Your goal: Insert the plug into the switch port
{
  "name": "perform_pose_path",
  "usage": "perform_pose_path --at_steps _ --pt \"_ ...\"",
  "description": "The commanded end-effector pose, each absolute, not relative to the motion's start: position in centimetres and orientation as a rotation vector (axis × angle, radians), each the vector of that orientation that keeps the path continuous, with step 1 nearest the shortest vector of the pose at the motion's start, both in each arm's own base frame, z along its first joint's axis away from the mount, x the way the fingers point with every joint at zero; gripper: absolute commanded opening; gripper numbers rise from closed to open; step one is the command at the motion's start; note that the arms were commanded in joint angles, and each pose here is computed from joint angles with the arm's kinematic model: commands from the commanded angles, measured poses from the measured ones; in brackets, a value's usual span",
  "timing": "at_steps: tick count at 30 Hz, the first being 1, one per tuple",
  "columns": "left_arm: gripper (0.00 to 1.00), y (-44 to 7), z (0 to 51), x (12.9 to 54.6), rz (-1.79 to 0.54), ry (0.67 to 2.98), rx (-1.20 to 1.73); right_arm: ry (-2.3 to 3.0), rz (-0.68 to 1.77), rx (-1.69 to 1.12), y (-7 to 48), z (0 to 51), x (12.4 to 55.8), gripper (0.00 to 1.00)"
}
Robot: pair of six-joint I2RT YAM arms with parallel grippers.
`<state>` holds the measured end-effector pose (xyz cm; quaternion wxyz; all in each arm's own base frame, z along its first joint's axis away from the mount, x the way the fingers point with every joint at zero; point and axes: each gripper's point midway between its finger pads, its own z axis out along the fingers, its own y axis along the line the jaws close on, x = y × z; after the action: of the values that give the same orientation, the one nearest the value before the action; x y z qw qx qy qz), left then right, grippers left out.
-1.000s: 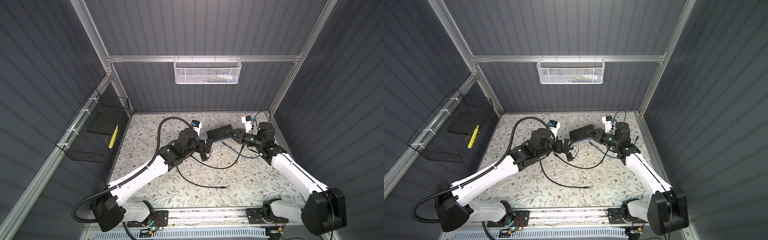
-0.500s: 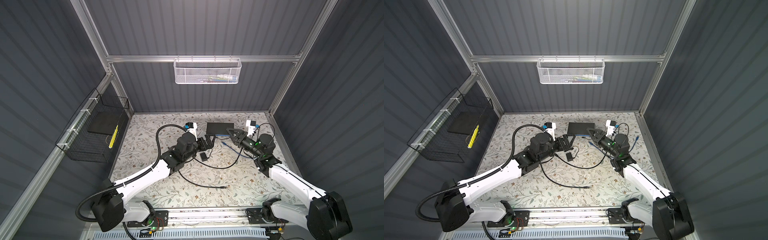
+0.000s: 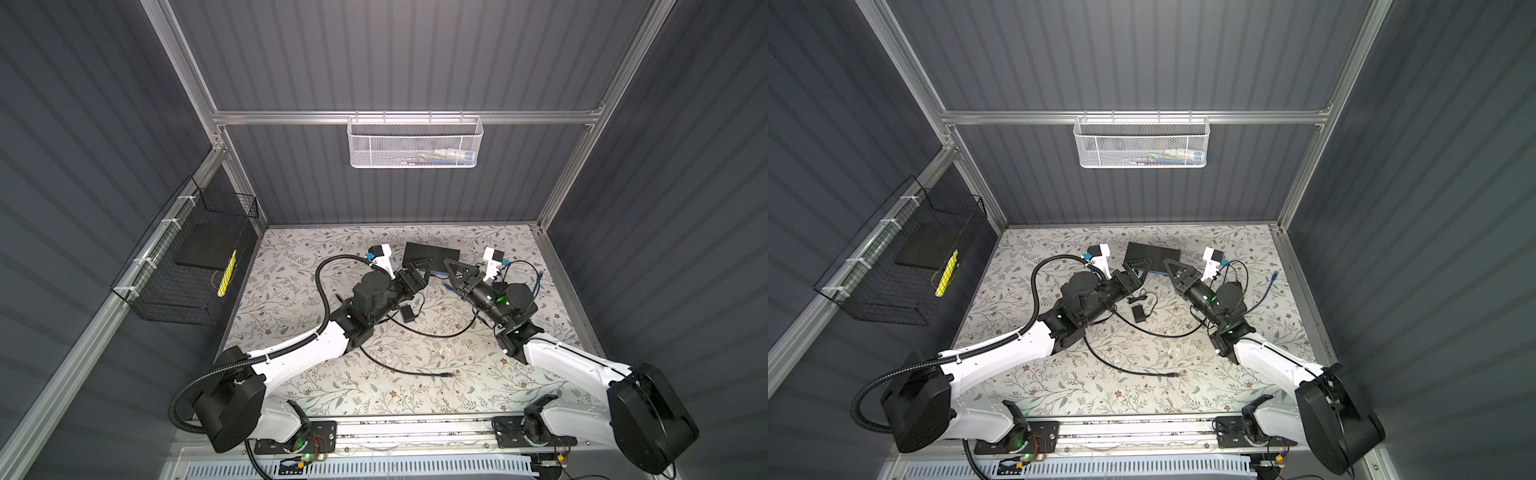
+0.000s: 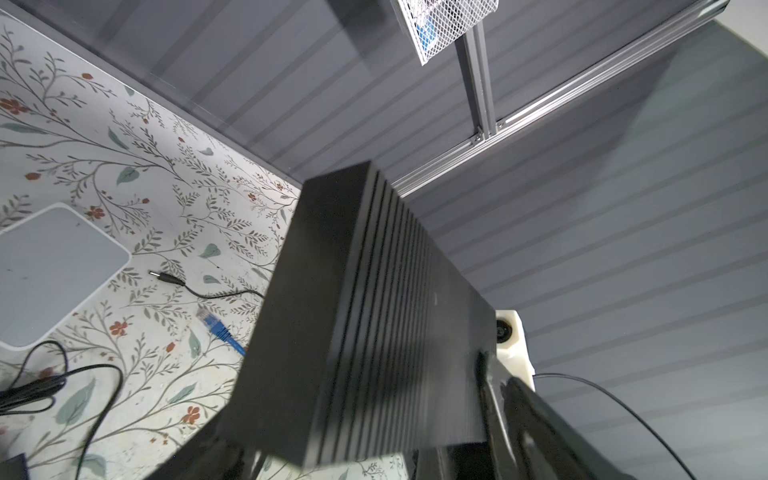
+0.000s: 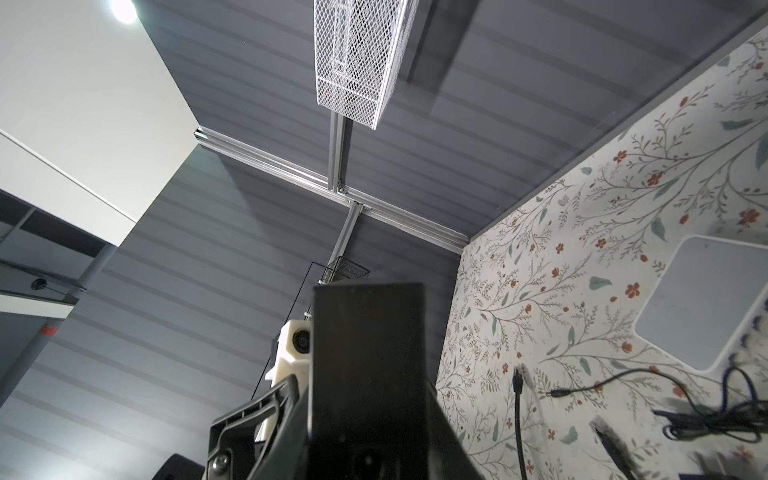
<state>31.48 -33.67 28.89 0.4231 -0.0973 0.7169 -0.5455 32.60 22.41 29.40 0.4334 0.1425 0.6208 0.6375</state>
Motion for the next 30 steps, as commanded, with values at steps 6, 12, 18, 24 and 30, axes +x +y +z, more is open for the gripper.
perform_pose_path --at_steps 6,12,18,24,30 --pt "0.78 -33.1 31.5 32.5 -1.463 1.609 -0.35 1.385 1.59 0.337 22.7 31.6 32.5 0.09" --pt "0.74 -33.0 32.1 32.9 -1.481 1.572 -0.383 1.378 1.574 0.348 23.4 31.0 32.5 0.08" --pt "0.71 -33.5 32.4 33.5 -1.517 1.545 -0.408 1.377 1.591 0.33 25.2 30.8 32.7 0.08" --pt "0.67 -34.0 32.8 33.9 -1.568 1.495 -0.431 1.366 1.601 0.323 25.8 30.8 32.9 0.08" --pt "0.57 -33.2 32.8 33.9 -1.551 1.468 -0.455 1.389 1.583 0.326 25.9 30.1 32.7 0.1"
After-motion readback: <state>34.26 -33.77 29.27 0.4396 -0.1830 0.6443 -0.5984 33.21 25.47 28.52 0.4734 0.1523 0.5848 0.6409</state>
